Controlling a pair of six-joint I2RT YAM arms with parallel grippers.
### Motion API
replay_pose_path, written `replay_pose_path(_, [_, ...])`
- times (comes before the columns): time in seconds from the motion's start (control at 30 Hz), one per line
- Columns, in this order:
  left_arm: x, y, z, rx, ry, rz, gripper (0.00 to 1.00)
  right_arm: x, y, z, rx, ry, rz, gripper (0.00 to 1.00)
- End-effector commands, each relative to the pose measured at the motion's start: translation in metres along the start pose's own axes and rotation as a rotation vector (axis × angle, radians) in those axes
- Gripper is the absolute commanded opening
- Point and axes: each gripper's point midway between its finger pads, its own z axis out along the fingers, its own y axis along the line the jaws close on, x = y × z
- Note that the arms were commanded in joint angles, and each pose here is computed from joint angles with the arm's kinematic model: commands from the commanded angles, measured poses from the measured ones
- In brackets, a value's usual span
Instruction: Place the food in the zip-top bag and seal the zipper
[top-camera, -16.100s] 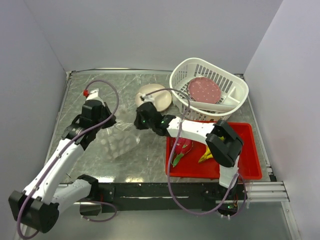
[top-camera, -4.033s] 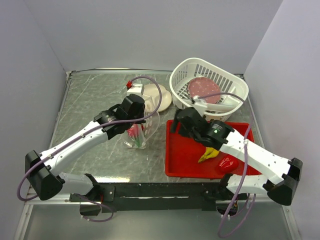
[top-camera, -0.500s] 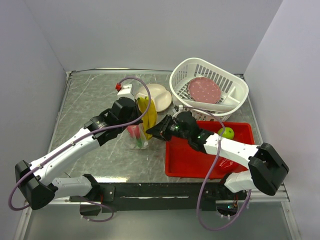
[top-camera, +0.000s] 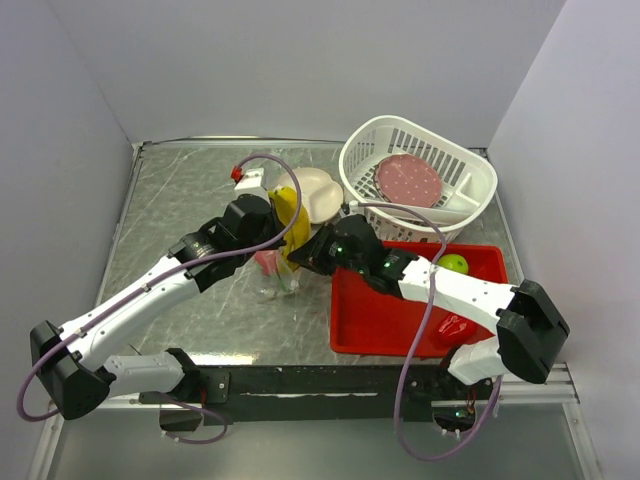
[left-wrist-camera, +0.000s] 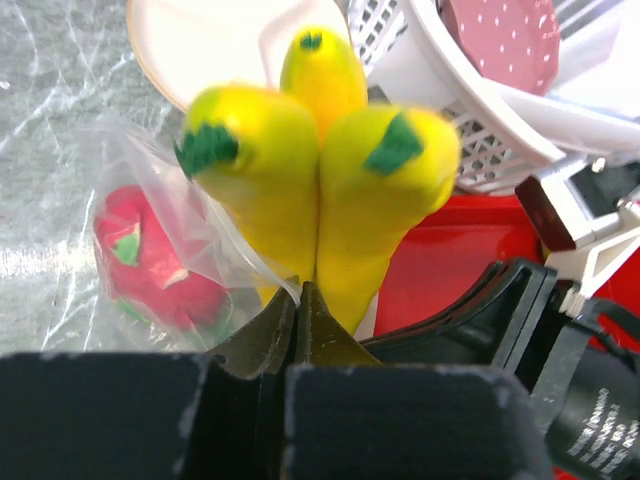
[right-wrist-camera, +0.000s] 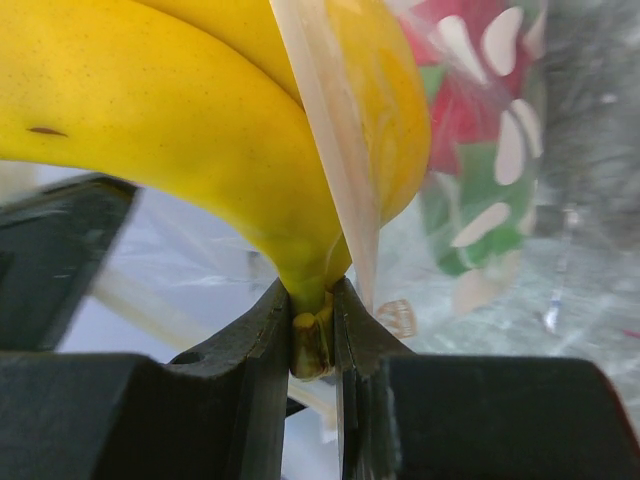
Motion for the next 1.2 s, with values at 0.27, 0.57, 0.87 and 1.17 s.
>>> replay_pose_path(0.27, [-0.029,-0.013,-0.010,0.063,-0.122,-0.112,0.01,-0.017,-0.016,0.004,0.144,-0.114,-0.133,0.35])
replay_pose_path(0.57, [-0.032,-0.012,-0.014,0.070,-0.145,-0.139,0.01,-0.022,-0.021,0.001,0.181,-0.141,-0.197,0.57])
replay_pose_path(0.87, [-0.033,-0.014,-0.014,0.080,-0.148,-0.138,0.01,-0.028,-0.014,-0.004,0.195,-0.159,-0.274,0.61])
replay_pose_path(1.17, [-0.034,-0.005,-0.011,0.036,-0.149,-0.134,0.01,-0.052,0.006,-0.042,0.237,-0.229,-0.400,0.63])
